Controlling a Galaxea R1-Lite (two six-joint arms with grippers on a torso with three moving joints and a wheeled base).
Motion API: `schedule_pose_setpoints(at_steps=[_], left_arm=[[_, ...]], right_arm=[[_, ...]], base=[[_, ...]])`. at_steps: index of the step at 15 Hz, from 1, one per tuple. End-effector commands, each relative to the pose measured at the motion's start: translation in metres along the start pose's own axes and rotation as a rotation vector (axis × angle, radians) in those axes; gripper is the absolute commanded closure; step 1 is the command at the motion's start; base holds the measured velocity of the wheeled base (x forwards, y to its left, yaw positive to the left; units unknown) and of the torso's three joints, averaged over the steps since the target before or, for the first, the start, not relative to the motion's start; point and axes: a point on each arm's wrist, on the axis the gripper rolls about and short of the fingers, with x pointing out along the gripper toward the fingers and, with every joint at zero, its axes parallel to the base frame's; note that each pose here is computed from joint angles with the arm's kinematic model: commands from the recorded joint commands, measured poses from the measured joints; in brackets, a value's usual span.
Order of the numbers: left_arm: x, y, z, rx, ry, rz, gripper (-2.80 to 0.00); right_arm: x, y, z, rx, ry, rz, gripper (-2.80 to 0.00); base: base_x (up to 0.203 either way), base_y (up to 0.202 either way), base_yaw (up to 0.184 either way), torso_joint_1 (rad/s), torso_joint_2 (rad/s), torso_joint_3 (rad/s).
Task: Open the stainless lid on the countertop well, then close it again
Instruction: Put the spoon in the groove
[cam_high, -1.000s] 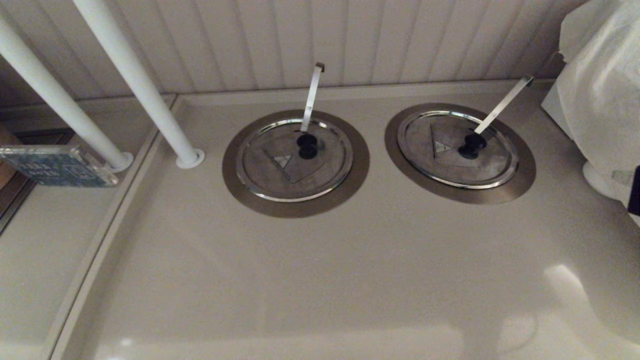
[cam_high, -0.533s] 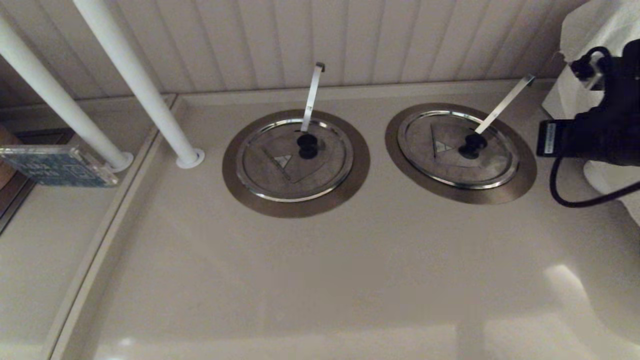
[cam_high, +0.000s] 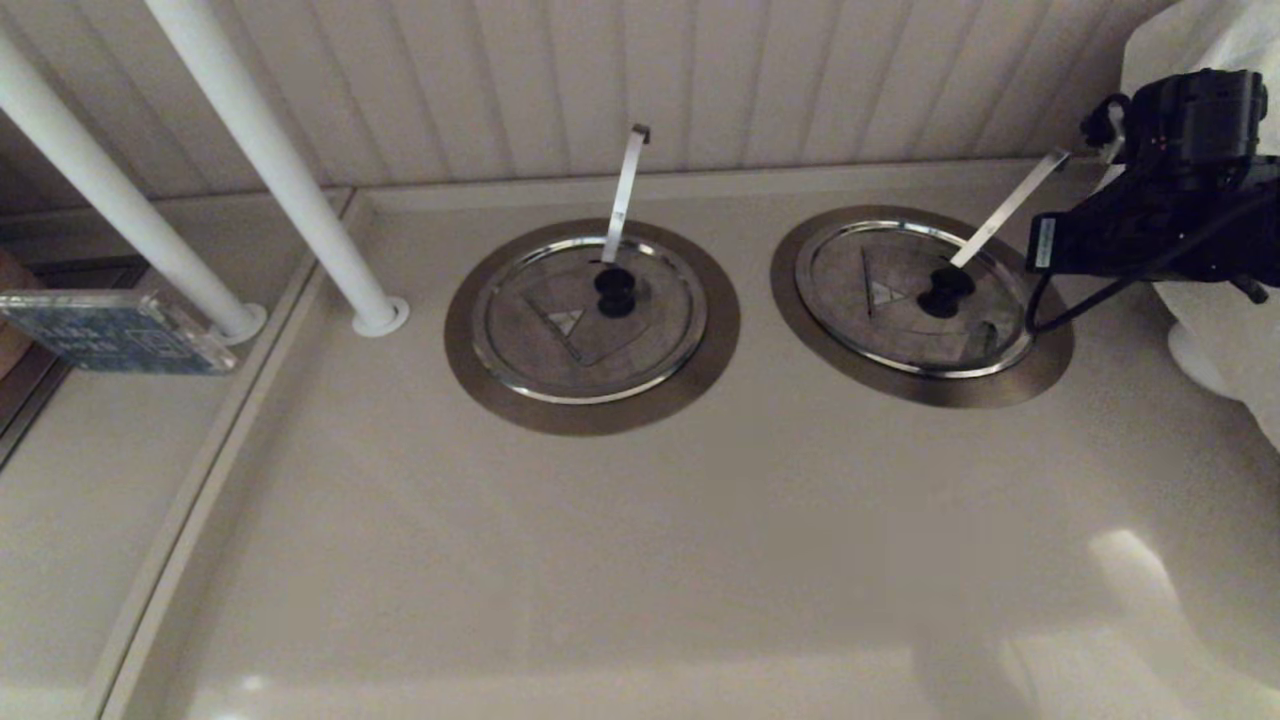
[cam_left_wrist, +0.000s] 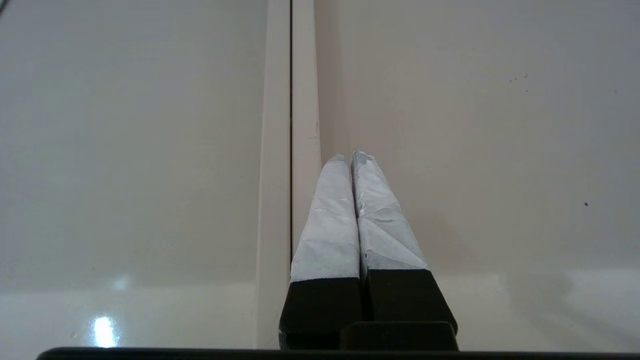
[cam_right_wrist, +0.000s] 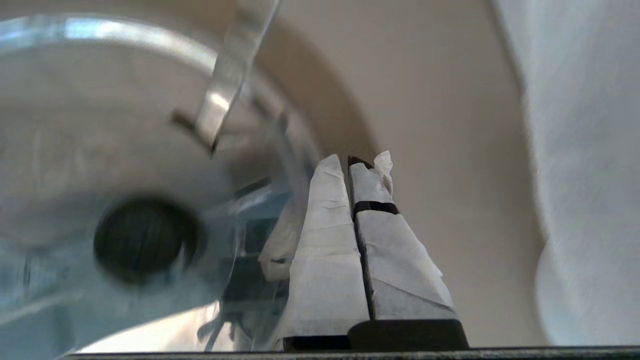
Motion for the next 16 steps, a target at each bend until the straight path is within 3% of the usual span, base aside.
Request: schedule_pose_setpoints(at_steps=[1,10,16], left_arm=[[0.0,0.0,0.0,0.0,-0.001,0.0,0.0],[0.0,0.0,0.0,0.0,-0.001,0.0,0.0],[0.0,0.0,0.0,0.0,-0.003,0.0,0.0]], right_arm=[[0.012,0.002,0.009,0.002,-0.009,-0.005,0.0],[0.033,0.01,0.001,-0.001,0.022,-0.004,0.0],[0.047,0.029,0.001,0.016,-0.034,0.024,0.0]], base=[[0.0,0.0,0.0,0.0,0.0,0.0],[0.0,0.0,0.0,0.0,0.0,0.0],[0.0,0.0,0.0,0.0,0.0,0.0]])
